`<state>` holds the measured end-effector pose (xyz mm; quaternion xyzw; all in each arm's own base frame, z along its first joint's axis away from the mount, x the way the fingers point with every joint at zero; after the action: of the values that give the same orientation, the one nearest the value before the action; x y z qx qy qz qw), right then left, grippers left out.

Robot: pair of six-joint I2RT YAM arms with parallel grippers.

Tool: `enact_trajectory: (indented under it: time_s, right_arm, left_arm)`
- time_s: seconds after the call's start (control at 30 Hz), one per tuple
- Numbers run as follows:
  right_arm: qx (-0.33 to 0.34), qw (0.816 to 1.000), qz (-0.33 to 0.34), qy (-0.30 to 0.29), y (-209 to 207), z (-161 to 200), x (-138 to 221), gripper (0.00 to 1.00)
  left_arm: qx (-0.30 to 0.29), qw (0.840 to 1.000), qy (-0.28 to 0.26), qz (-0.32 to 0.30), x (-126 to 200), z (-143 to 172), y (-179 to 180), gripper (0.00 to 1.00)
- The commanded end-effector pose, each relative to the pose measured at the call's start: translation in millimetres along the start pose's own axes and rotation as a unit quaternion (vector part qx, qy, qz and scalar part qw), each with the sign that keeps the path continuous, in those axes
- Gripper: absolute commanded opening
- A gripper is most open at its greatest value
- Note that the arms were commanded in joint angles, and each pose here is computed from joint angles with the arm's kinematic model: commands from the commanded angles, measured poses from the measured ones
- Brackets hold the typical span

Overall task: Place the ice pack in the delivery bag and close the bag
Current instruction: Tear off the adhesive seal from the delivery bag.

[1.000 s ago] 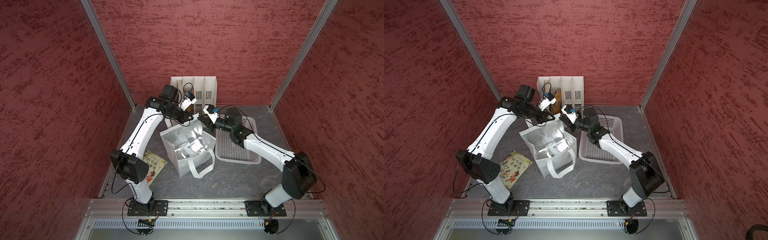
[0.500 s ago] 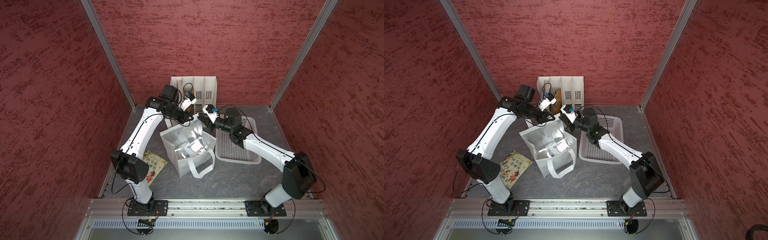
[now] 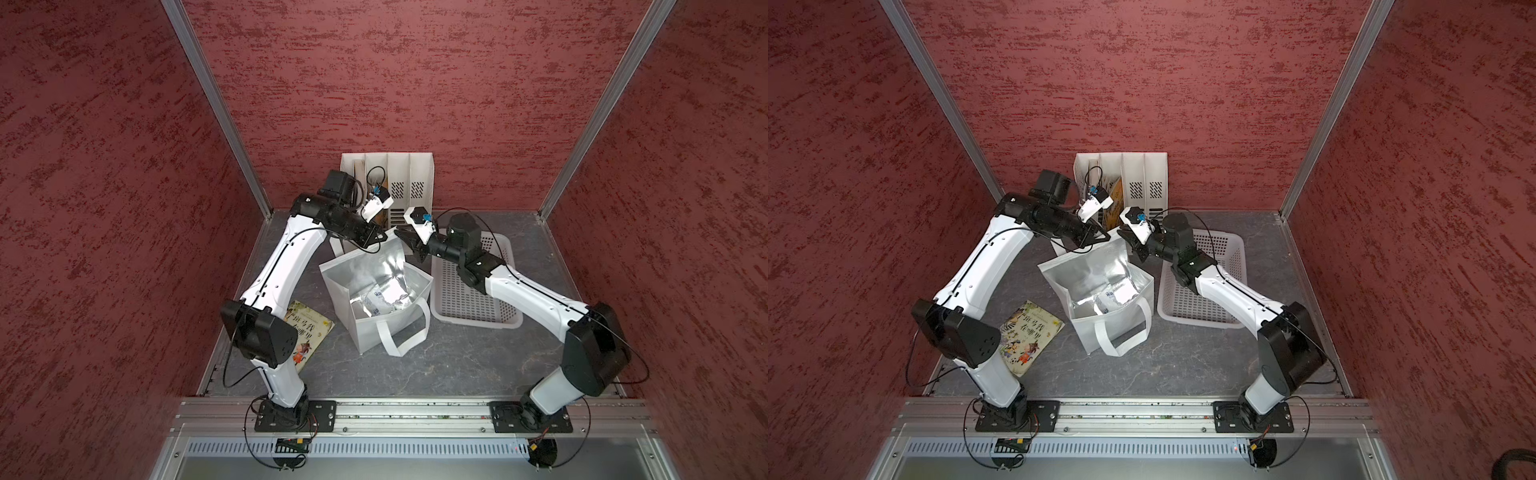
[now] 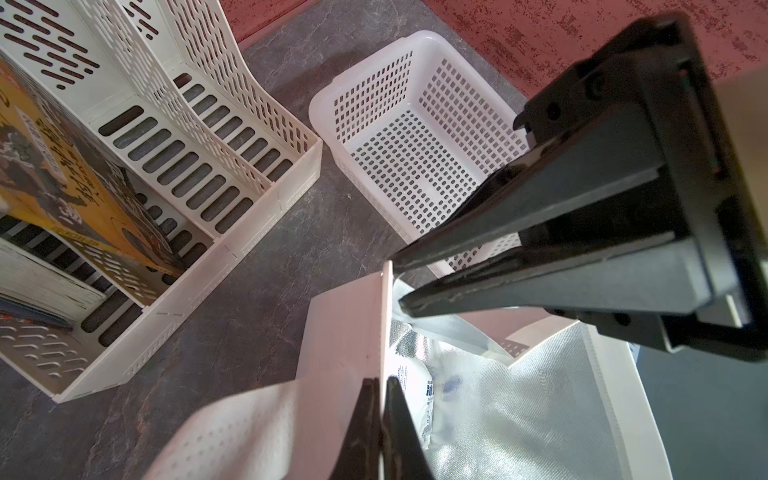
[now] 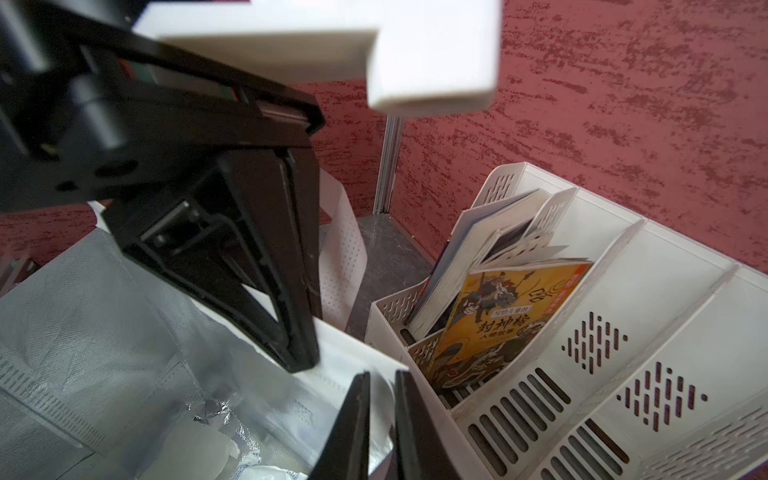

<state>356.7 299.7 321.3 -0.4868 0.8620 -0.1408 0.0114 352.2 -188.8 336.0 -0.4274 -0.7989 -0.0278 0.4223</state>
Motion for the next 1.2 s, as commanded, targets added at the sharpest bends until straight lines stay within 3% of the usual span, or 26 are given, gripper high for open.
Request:
enact_trajectory:
  time_s: [0.0, 0.17, 0.33, 0.43, 0.5, 0.57, 0.67, 0.8, 0.93, 1.1, 1.17]
  right_arm:
    - [0.008, 1.0, 0.003, -0.004, -1.3, -8.5, -4.3, 0.15]
    - [0.007, 1.0, 0.002, -0.001, -0.7, -6.8, -4.2, 0.12]
    - [0.01, 1.0, 0.003, 0.0, -0.6, -8.1, -3.0, 0.0]
    - [0.007, 1.0, 0.002, 0.0, 0.2, -9.2, -0.9, 0.0]
    - [0.004, 1.0, -0.001, -0.004, 1.4, -12.8, 2.6, 0.0]
    - [-0.004, 1.0, -0.011, -0.011, 5.8, -18.0, 7.3, 0.0]
    - [-0.008, 0.999, -0.033, -0.021, 19.8, -31.0, 15.5, 0.0]
    - [-0.003, 0.998, -0.06, -0.029, 42.7, -45.2, 22.9, 0.0]
    - [0.0, 0.997, -0.072, -0.028, 59.9, -55.3, 21.5, 0.0]
    - [-0.014, 0.997, -0.074, 0.004, 71.0, -53.3, 4.8, 0.0]
    - [-0.02, 0.995, -0.098, -0.006, 82.3, -61.2, 0.3, 0.0]
  left_arm:
    - [-0.005, 1.0, -0.013, 0.013, 3.9, -6.6, -5.7, 0.03]
    - [-0.006, 1.0, -0.014, 0.014, 3.3, -7.2, -6.4, 0.03]
    - [-0.004, 1.0, -0.016, 0.016, 3.4, -8.5, -7.1, 0.04]
    - [0.001, 1.0, -0.023, 0.02, 5.5, -10.4, -8.7, 0.08]
    - [0.01, 0.999, -0.035, 0.023, 10.8, -14.0, -10.1, 0.21]
    - [0.023, 0.997, -0.056, 0.037, 20.4, -19.2, -14.0, 0.41]
    - [0.047, 0.991, -0.114, 0.057, 47.2, -30.8, -18.9, 0.65]
    - [0.095, 0.968, -0.23, 0.028, 99.4, -41.7, -9.6, 0.75]
    - [0.146, 0.928, -0.341, -0.023, 155.1, -38.3, 6.2, 0.78]
    - [0.16, 0.906, -0.382, -0.08, 179.3, -20.3, 6.1, 0.79]
    - [0.169, 0.89, -0.403, -0.129, 193.0, -7.3, 6.5, 0.8]
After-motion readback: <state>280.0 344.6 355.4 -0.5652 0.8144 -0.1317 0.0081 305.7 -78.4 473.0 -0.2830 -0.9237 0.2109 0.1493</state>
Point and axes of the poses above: each gripper's point midway between its finger pads, its own x axis back along the fingers, its own y axis along the line the jaws close on, z = x × y, the point moved 5 cm from there along x, back along the fingers, and after that the axes turned 6 degrees about x, right-handed, at the moved point
